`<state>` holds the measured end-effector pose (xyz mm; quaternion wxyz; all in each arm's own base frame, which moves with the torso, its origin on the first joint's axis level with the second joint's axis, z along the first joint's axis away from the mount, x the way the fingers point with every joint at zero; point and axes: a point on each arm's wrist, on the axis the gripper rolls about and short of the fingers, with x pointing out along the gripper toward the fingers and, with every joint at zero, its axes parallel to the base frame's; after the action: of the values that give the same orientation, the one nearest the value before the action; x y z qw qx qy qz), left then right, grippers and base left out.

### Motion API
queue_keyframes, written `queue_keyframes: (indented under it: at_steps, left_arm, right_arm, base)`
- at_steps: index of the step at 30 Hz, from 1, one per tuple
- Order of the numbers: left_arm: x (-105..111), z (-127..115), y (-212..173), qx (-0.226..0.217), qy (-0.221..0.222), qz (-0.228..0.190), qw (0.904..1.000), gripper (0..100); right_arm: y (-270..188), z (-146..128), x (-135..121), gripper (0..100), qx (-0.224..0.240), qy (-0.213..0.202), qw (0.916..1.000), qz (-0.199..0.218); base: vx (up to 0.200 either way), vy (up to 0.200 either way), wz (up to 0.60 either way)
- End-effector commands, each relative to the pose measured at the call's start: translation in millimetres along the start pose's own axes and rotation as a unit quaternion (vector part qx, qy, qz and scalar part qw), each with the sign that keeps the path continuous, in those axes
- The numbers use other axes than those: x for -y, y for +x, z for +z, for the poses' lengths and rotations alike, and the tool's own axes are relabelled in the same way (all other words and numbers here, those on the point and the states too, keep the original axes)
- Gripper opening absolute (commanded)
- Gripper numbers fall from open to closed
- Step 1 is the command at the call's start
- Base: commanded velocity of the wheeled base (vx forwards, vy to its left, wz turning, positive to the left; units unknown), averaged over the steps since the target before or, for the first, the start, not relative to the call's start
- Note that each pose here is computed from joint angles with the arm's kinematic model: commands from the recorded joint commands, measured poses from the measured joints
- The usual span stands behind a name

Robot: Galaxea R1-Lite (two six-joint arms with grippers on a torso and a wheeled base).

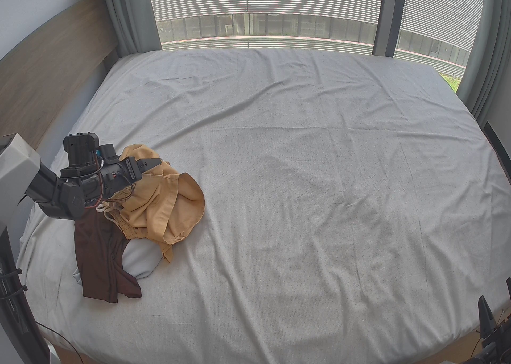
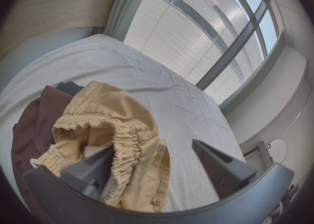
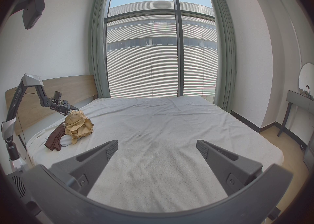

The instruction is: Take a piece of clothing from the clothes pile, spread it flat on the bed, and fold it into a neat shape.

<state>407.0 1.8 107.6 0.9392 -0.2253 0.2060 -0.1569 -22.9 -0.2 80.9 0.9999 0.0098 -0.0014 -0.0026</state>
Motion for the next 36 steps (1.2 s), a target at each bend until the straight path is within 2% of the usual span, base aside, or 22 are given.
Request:
queue_keyframes:
  at_steps: [1, 11, 14, 15, 16, 19, 20, 22, 36]
  left_arm:
    - [-3.5, -3.3, 4.0, -0.004, -0.001, 0.003, 1.0000, 0]
    - [-2.9, -6.6, 3.5, -0.011, -0.003, -0.002, 0.9999, 0]
    - [19.3, 1.1, -4.1, 0.000, 0.009, -0.026, 0.9996, 0]
    - [20.4, 2.3, -5.1, 0.002, 0.010, -0.027, 0.9996, 0]
    - [34.0, 6.1, -11.5, 0.007, 0.017, -0.040, 0.9990, 0]
    - [56.9, 8.0, -21.3, 0.012, 0.027, -0.063, 0.9976, 0]
    - [56.9, 8.0, -21.3, 0.012, 0.027, -0.063, 0.9976, 0]
    - [71.9, 9.6, -29.1, 0.016, 0.035, -0.078, 0.9962, 0]
    - [101.0, 4.9, -45.9, 0.015, 0.052, -0.113, 0.9922, 0]
  right_arm:
    - [0.1, -5.2, 0.1, 100, -0.001, 0.000, 1.0000, 0.000]
    - [0.1, -5.2, 0.1, 100, -0.001, 0.001, 1.0000, 0.000]
    - [0.1, -5.1, 0.1, 100, 0.000, 0.001, 1.0000, 0.000]
    - [0.1, -5.2, 0.1, 100, -0.001, 0.001, 1.0000, 0.000]
    - [0.1, -5.2, 0.1, 100, -0.001, 0.001, 1.0000, 0.000]
    - [0.1, -5.2, 0.1, 100, -0.001, 0.001, 1.0000, 0.000]
    - [0.1, -5.2, 0.1, 100, -0.001, 0.001, 1.0000, 0.000]
    - [0.1, -5.2, 0.1, 100, -0.001, 0.000, 1.0000, 0.000]
    - [0.1, -5.2, 0.1, 100, -0.001, 0.000, 1.0000, 0.000]
  base:
    - [0.000, 0.000, 0.00]
    - [0.000, 0.000, 0.00]
    - [0.000, 0.000, 0.00]
    - [0.000, 0.000, 0.00]
    - [0.000, 0.000, 0.00]
    - [0.000, 0.000, 0.00]
    - [0.000, 0.000, 0.00]
    - [0.000, 0.000, 0.00]
    - [0.000, 0.000, 0.00]
